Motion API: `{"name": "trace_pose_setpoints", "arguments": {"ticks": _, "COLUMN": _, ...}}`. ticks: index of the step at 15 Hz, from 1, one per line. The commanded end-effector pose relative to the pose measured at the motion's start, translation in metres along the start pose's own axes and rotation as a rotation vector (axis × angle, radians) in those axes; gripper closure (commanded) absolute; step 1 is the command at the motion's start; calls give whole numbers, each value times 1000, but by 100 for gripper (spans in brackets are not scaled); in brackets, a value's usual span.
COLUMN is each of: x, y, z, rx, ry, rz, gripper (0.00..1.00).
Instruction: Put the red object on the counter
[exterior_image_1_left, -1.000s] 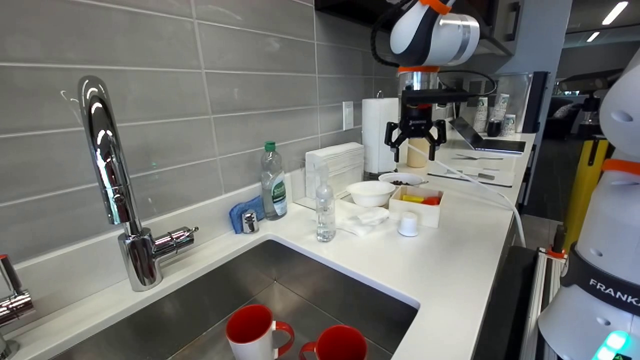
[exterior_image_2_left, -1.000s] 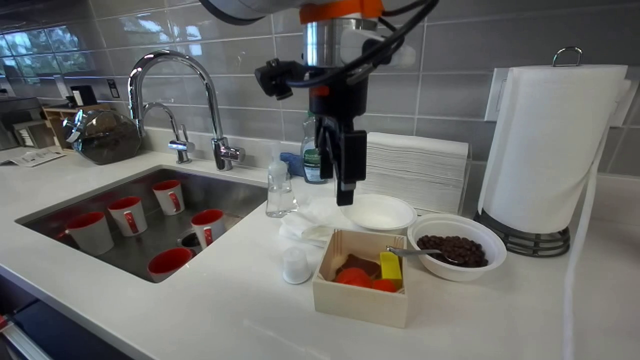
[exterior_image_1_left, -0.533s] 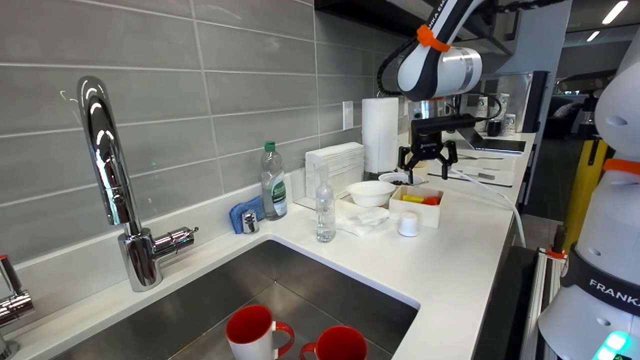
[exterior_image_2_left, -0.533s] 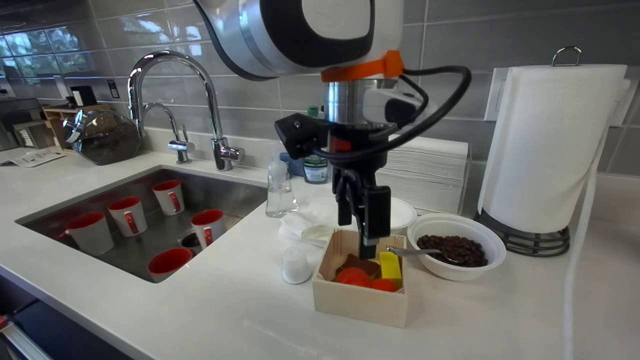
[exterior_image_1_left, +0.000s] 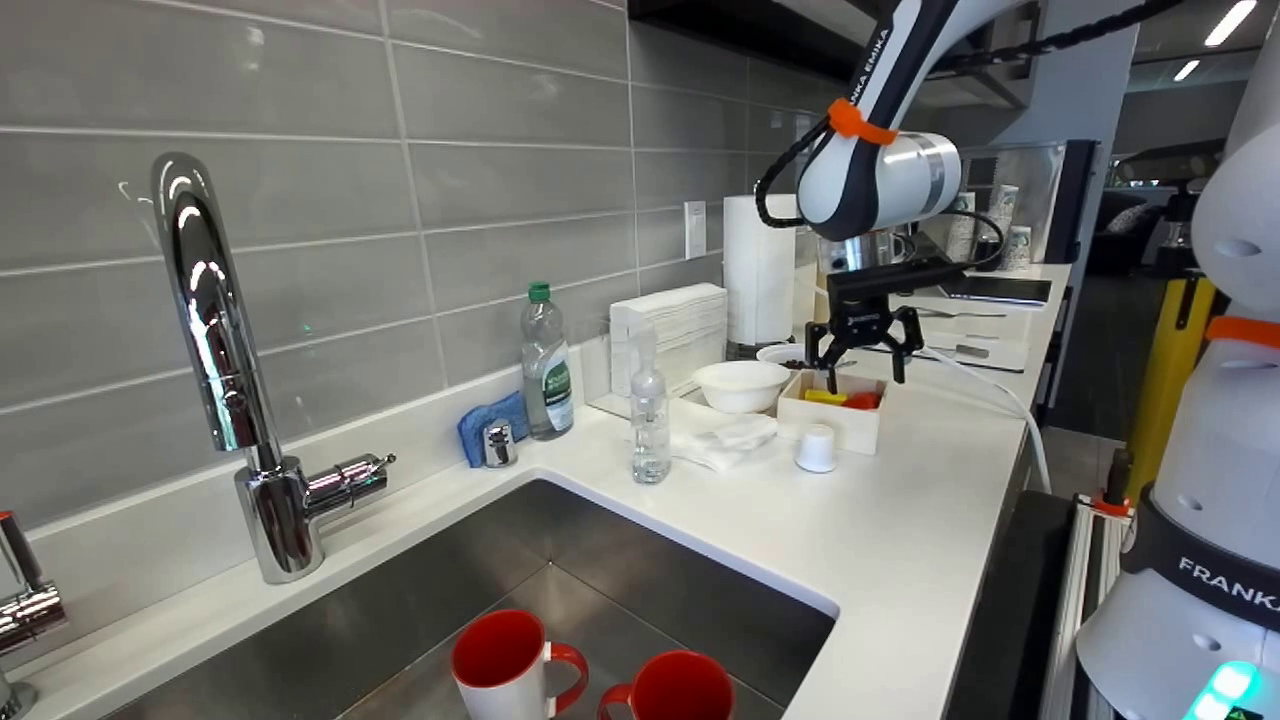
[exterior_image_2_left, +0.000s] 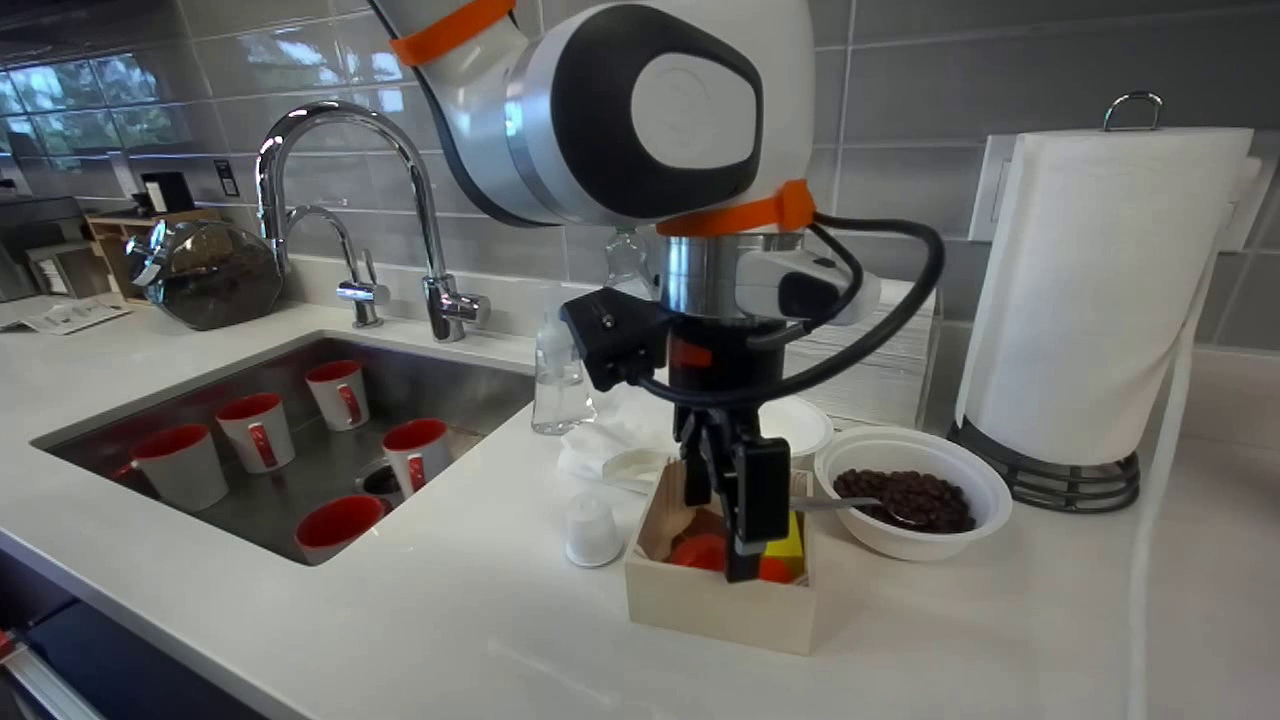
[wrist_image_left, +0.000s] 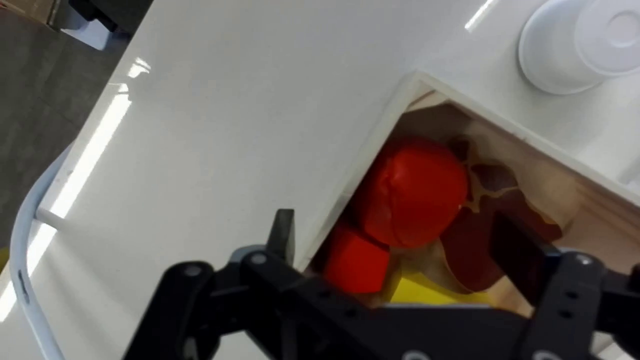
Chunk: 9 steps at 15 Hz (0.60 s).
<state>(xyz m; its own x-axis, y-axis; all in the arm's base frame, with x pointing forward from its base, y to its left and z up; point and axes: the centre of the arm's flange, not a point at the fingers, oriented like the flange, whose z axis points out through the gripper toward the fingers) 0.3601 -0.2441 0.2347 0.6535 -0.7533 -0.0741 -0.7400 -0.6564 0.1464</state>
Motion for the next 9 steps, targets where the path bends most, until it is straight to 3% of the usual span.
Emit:
{"name": "trace_pose_setpoints", "arguments": {"ticks": 1, "x": 7, "y": -12, "z": -2, "rx": -22, "ry": 35, "rz": 3, "gripper": 19}}
{"name": "trace_pose_setpoints", "arguments": {"ticks": 2, "x": 8, "y": -14, "z": -3, "rx": -26, "ry": 38, "rz": 2, "gripper": 36}}
{"name": "trace_pose_setpoints", "arguments": {"ticks": 5, "x": 7, "y": -21, "z": -3, "rx": -40, "ry": 46, "rz": -3, "gripper": 62}}
{"name": "trace_pose_setpoints", "arguments": {"ticks": 8, "x": 5, "y": -25, "z": 1, "rx": -53, "ry": 45, "rz": -6, "gripper": 61}}
{"name": "trace_pose_setpoints", "arguments": {"ticks": 9, "x": 4, "y": -25, "z": 3, "rx": -57, "ry": 42, "rz": -7, "gripper": 56}}
